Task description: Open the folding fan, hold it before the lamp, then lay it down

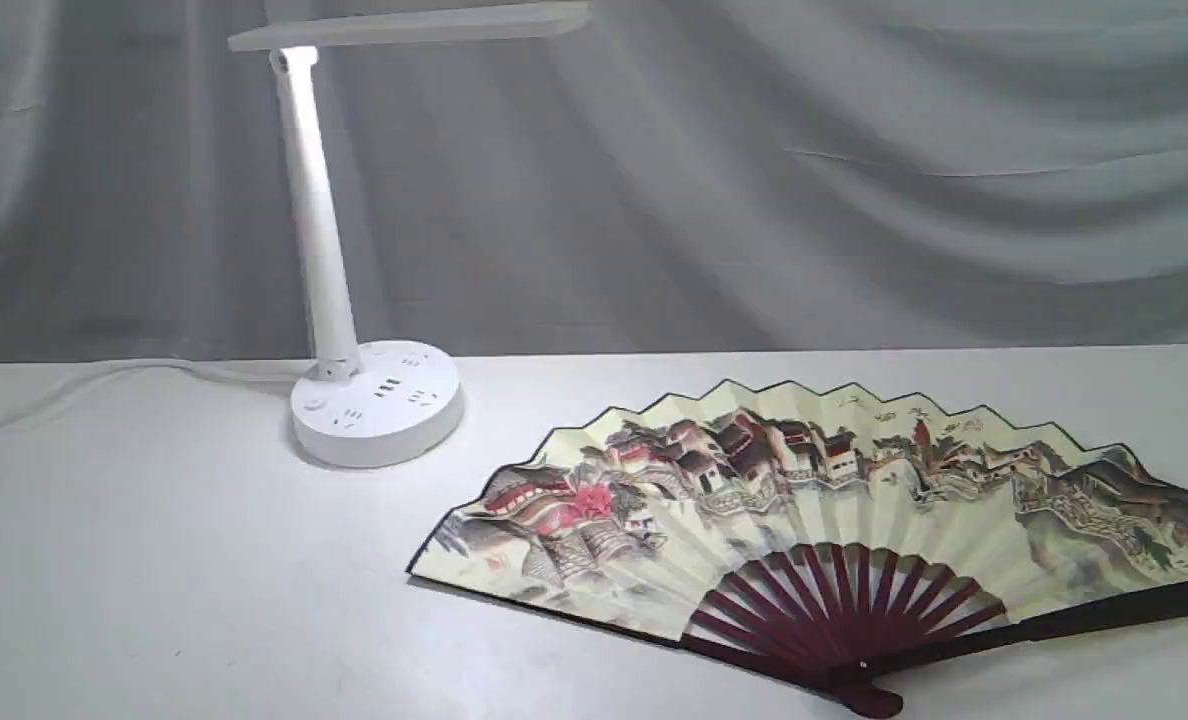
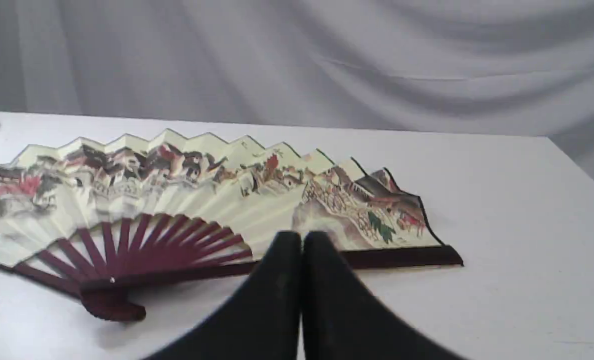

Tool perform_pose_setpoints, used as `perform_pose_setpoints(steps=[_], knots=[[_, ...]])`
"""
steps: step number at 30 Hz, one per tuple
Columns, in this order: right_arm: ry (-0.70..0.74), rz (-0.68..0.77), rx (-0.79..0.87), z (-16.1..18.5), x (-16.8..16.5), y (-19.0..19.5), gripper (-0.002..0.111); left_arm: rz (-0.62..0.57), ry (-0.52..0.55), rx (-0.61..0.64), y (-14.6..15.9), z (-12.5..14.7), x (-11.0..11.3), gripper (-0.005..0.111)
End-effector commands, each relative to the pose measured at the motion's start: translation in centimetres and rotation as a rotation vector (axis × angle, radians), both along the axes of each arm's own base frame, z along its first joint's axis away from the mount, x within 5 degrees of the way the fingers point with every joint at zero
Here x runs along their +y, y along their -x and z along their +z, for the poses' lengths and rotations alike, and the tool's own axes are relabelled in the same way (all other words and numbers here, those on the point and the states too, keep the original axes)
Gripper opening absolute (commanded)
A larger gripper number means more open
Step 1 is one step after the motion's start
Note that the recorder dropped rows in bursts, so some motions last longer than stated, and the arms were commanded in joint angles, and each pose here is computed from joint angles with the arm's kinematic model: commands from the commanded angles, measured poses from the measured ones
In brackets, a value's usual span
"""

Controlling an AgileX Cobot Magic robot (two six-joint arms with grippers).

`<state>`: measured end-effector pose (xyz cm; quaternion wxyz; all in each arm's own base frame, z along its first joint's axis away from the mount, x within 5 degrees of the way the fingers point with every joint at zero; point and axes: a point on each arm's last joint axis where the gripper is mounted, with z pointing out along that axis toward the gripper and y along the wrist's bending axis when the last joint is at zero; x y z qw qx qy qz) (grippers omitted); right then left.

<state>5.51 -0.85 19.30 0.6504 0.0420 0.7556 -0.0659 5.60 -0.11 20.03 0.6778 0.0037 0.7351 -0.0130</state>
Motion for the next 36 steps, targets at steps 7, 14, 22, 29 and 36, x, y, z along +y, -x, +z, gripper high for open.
perform_pose_setpoints(steps=[7, 14, 22, 29, 36], knots=[[-0.020, 0.000, -0.105, 0.8, 0.0, -0.1, 0.000, 0.003, 0.008, 0.012, 0.0, -0.3, 0.0, 0.000], [0.014, 0.002, -0.053, 0.4, 0.0, 0.0, 0.000, 0.003, 0.008, 0.012, 0.0, -0.3, 0.0, 0.000], [0.005, 0.004, 0.005, -0.1, 0.0, 0.0, 0.000, 0.003, 0.006, 0.016, 0.0, -0.4, 0.0, 0.000], [0.030, 0.007, 0.011, -0.2, 0.0, 0.0, 0.000, 0.003, 0.002, 0.016, 0.0, -0.4, 0.0, 0.000], [0.033, 0.007, 0.011, -0.2, 0.0, 0.0, 0.000, 0.003, 0.002, 0.016, 0.0, -0.4, 0.0, 0.000]])
